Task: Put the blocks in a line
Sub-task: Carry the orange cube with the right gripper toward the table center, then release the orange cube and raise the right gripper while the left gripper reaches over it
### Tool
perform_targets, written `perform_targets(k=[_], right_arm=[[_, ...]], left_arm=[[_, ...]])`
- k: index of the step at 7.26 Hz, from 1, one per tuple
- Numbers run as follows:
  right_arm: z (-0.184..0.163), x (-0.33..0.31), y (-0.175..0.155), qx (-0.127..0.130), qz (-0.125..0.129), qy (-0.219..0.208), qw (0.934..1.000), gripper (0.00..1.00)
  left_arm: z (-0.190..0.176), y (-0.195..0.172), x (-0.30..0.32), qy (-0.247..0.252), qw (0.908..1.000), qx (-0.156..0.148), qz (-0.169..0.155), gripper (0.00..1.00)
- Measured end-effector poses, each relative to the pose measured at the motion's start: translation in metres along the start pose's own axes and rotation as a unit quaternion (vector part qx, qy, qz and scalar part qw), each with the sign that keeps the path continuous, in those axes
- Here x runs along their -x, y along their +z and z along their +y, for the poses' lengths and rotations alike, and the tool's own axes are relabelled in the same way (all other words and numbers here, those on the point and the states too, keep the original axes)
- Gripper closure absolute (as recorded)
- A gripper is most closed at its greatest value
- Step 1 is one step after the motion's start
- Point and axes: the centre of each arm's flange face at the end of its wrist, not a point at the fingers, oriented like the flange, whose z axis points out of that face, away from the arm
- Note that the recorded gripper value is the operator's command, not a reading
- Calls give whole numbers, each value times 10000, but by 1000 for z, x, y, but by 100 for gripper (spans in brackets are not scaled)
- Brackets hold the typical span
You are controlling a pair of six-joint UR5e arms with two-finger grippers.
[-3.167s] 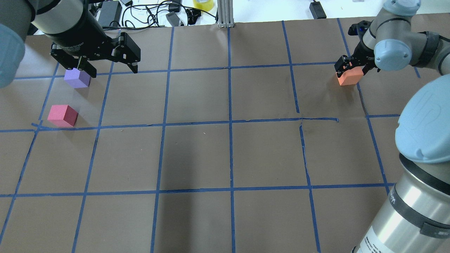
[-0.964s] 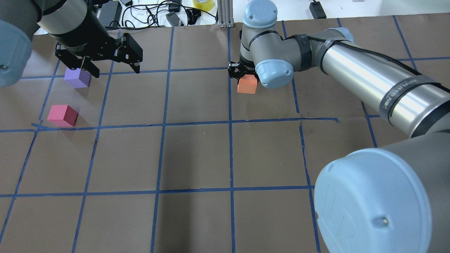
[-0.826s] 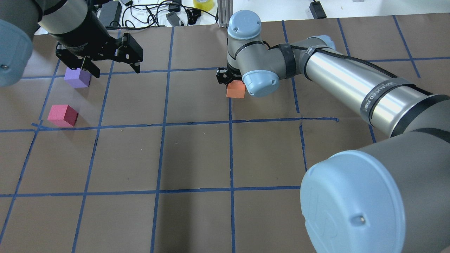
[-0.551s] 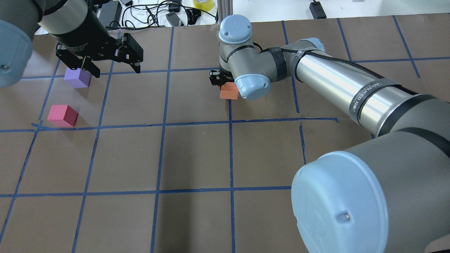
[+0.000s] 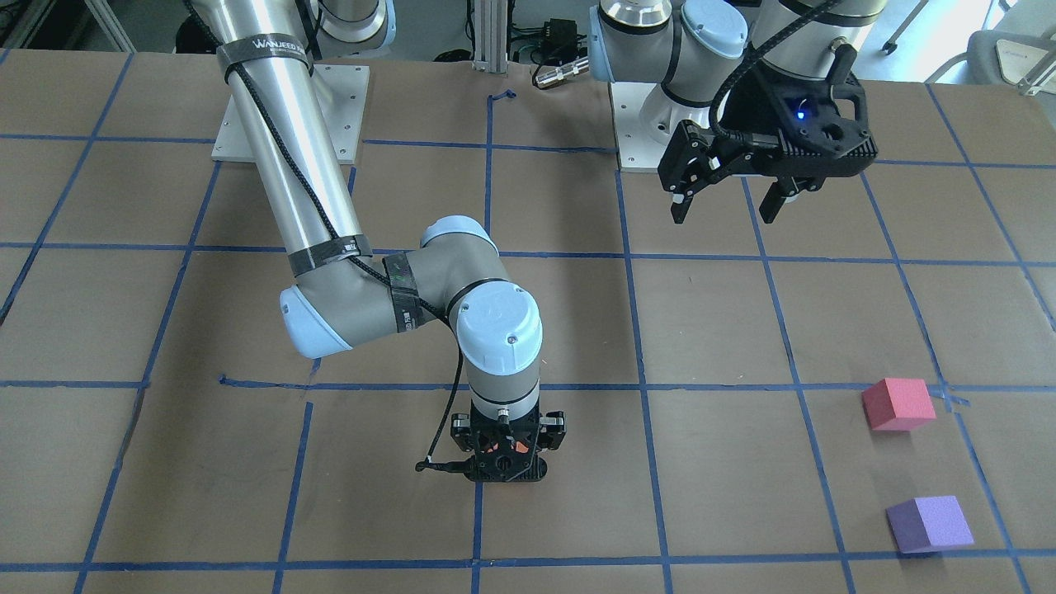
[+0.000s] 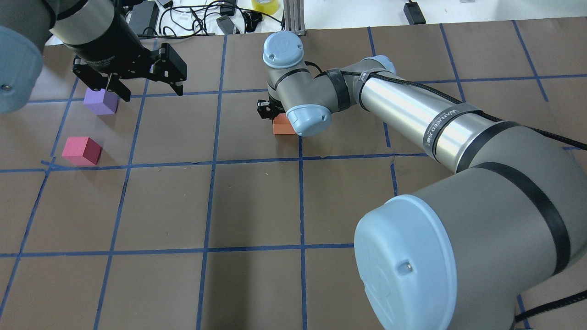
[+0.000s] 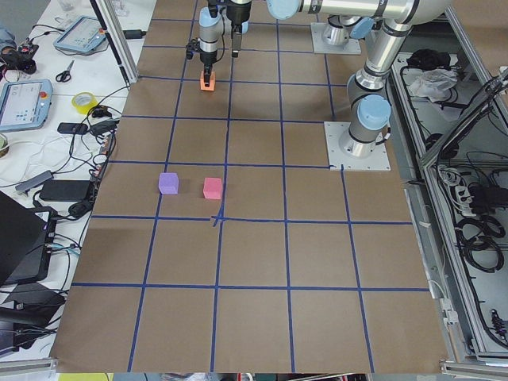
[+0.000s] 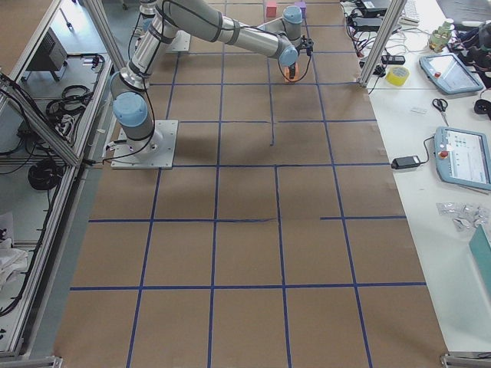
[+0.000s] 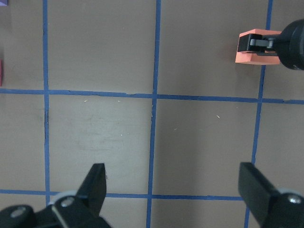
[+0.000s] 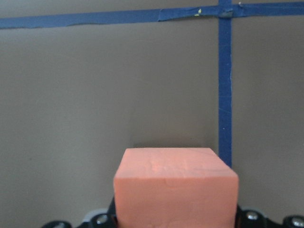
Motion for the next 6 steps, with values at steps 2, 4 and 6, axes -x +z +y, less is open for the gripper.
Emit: perform_targets(k=[2, 4, 6], right_arm=[[-1, 0, 1, -8, -3, 12, 10000, 0], [-2, -1, -14, -53, -19, 59, 10000, 0], [-10, -19, -62, -86, -5, 154, 9998, 0]], left_arm=[[0, 0, 0, -1, 10000, 1, 0, 0], [0, 0, 1, 4, 10000, 0, -20, 0], [-1, 0, 1, 8, 10000, -2, -27, 0]])
